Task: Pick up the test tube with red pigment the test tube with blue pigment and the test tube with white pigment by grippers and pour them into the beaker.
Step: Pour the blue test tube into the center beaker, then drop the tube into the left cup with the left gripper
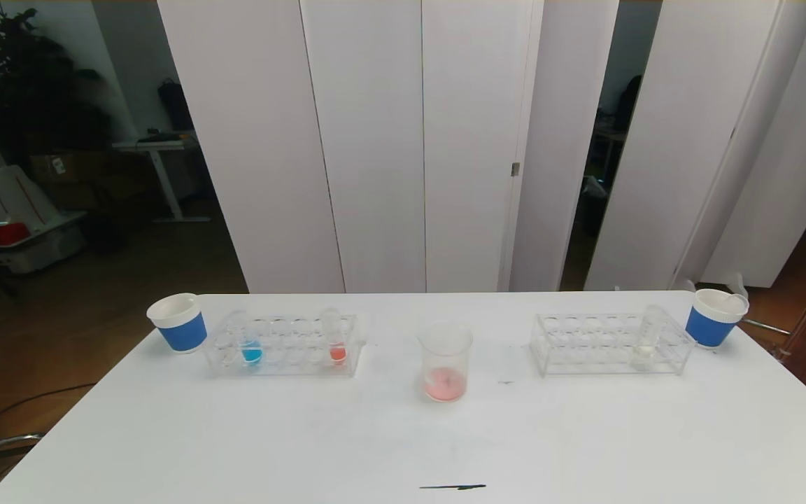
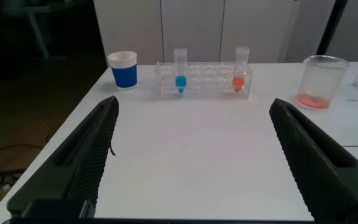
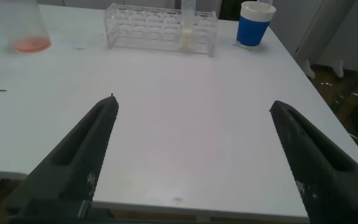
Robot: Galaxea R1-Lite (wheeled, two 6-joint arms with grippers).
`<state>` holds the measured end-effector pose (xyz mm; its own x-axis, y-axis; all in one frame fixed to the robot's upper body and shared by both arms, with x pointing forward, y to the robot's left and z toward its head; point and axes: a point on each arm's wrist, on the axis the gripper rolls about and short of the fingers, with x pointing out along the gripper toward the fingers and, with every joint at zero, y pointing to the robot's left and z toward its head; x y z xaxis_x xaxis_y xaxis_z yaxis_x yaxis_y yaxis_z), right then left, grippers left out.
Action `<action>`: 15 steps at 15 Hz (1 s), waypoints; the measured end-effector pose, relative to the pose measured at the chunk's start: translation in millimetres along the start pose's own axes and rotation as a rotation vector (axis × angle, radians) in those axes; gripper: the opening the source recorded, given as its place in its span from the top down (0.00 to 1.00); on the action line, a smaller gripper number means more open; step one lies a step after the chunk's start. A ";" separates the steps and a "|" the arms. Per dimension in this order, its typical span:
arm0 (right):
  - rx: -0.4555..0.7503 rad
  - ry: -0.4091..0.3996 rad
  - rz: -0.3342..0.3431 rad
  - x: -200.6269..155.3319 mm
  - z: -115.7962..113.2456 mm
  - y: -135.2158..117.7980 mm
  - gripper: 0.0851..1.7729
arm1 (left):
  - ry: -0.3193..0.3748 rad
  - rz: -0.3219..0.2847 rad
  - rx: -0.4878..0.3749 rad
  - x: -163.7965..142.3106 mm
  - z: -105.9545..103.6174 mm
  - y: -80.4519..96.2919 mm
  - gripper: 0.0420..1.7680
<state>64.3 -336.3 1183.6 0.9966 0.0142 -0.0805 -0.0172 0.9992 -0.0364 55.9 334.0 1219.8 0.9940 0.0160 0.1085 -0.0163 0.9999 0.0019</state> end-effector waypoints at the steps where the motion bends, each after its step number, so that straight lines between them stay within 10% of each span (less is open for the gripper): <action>1: 0.000 0.000 0.000 0.0 0.0 0.0 0.01 | -0.021 0.005 -0.001 -3.9 12.0 0.2 0.02; 8: 0.000 0.000 0.000 0.0 0.0 0.0 0.01 | -0.132 0.052 -0.004 -4.2 126.8 1.9 0.02; 15: 0.000 0.000 0.000 0.0 0.0 0.0 0.01 | -0.053 0.083 0.000 94.6 192.8 1.0 0.02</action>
<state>64.3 -336.3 1183.6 0.9966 0.0147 -0.0805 -0.0177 0.9992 -0.0368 129.0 335.8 1421.7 0.9822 0.0981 0.1603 -0.0978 0.9952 -0.0096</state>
